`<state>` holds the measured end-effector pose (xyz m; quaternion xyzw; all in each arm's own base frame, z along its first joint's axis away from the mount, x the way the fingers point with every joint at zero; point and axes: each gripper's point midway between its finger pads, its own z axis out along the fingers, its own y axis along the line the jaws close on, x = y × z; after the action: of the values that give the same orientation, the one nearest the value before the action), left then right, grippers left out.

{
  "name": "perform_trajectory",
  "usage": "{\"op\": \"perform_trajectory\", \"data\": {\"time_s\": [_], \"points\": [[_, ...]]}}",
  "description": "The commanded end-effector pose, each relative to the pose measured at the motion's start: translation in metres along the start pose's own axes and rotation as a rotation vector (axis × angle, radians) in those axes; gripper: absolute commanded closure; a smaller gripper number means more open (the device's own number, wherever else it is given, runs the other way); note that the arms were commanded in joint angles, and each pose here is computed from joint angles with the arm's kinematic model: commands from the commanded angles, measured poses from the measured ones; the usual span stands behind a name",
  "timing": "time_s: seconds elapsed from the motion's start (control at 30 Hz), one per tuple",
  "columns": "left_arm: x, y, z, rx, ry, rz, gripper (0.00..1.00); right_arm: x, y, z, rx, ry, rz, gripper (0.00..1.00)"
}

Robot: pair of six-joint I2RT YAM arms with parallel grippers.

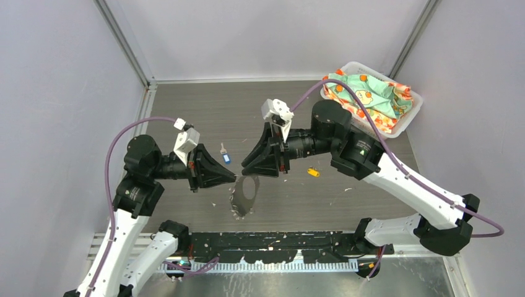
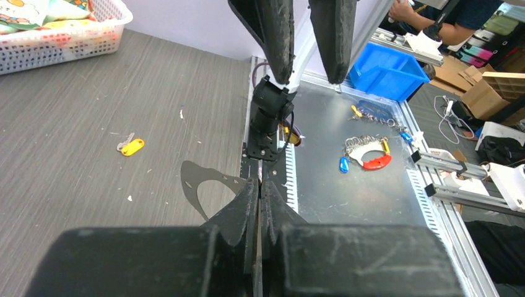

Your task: Put the keys on the keyring

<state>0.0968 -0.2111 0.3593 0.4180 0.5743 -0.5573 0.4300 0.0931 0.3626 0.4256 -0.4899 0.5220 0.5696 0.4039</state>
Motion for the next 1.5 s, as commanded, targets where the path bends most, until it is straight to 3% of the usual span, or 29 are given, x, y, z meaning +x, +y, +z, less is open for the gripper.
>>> {"op": "perform_trajectory", "data": {"time_s": [0.0,0.2,1.17,1.33,1.47], "points": [[-0.011,-0.01,-0.001,0.031,-0.006,0.055,0.99,0.032,-0.001,-0.005,-0.012,0.178,0.061,0.68],[-0.013,-0.009,-0.001,0.025,-0.009,0.057,1.0,0.045,-0.012,-0.003,0.019,0.275,0.088,0.66],[-0.008,-0.007,0.005,0.04,0.025,0.042,0.99,0.054,-0.022,0.013,0.056,0.363,-0.068,0.8],[-0.009,-0.01,0.005,0.052,0.027,0.039,0.99,0.055,-0.023,0.015,0.066,0.371,-0.102,0.87],[-0.008,-0.011,0.006,0.056,0.029,0.037,0.99,0.048,-0.018,0.019,0.051,0.33,-0.121,0.99]]}}
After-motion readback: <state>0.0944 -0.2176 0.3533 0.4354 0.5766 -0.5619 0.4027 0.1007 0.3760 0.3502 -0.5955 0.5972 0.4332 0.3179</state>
